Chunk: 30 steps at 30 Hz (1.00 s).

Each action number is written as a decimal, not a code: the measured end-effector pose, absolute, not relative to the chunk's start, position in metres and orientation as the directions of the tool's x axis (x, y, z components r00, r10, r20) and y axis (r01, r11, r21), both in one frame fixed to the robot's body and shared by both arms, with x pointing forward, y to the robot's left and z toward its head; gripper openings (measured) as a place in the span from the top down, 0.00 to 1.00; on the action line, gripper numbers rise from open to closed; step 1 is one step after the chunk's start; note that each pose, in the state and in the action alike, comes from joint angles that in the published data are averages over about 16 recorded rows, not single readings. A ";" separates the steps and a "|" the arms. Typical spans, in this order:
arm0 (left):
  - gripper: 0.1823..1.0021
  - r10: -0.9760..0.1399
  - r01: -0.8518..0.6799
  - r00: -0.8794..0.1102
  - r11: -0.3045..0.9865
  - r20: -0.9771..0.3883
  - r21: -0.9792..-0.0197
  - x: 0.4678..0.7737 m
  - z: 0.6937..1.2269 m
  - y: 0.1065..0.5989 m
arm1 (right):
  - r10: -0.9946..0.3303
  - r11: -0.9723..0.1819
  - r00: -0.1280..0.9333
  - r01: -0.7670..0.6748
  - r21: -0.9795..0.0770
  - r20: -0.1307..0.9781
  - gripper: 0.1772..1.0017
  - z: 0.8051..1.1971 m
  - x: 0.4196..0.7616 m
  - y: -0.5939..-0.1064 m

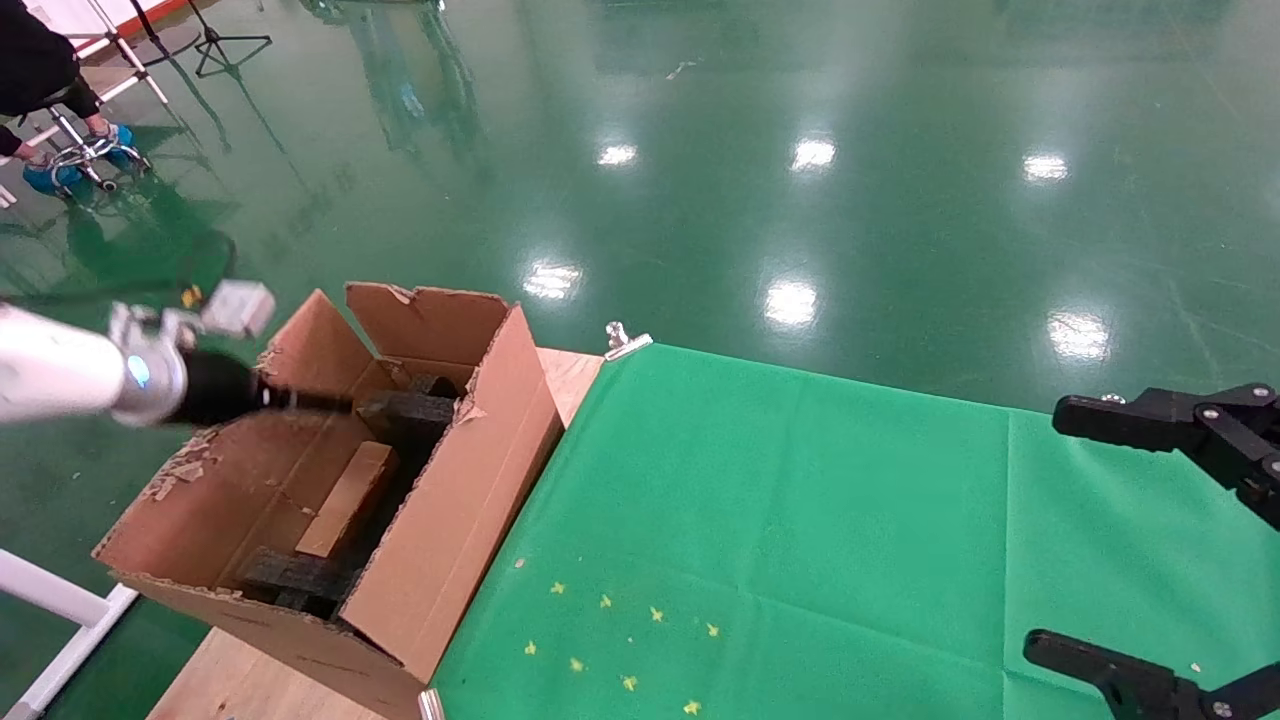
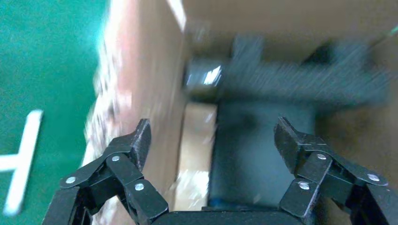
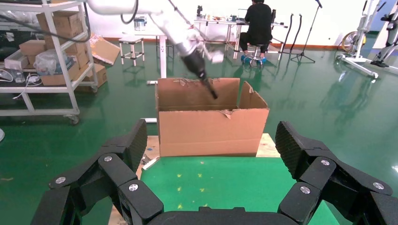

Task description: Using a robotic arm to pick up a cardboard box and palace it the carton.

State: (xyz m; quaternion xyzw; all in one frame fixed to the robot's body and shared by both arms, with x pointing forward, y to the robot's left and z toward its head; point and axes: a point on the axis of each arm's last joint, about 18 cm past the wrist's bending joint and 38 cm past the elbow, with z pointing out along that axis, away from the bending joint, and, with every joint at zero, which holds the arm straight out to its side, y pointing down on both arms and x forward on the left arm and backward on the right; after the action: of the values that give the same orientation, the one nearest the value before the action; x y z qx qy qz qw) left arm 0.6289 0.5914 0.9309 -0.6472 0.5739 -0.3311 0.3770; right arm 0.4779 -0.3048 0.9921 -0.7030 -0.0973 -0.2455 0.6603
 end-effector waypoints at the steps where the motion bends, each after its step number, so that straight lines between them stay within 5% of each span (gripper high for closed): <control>1: 0.15 -0.994 -0.474 0.108 -0.074 0.025 -0.877 0.627 0.939 0.590 | -0.187 -0.109 0.861 0.461 -0.881 0.474 0.00 0.992 0.478 -0.305; 16: 0.01 -0.817 -0.338 -0.302 -0.390 0.491 -0.857 0.577 1.023 0.535 | -0.188 -0.109 0.861 0.461 -0.881 0.474 0.00 0.992 0.478 -0.305; 30: 0.00 -0.767 -0.293 -0.486 -0.310 0.420 -0.904 0.572 1.034 0.502 | -0.188 -0.109 0.861 0.461 -0.881 0.473 0.00 0.992 0.478 -0.305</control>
State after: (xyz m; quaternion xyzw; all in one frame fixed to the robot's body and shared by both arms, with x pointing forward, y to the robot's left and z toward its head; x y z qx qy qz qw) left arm 0.5719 0.5023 1.0345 -0.4739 0.5590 -0.6560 0.1804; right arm 0.4780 -0.3050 0.9920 -0.7029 -0.0969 -0.2456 0.6604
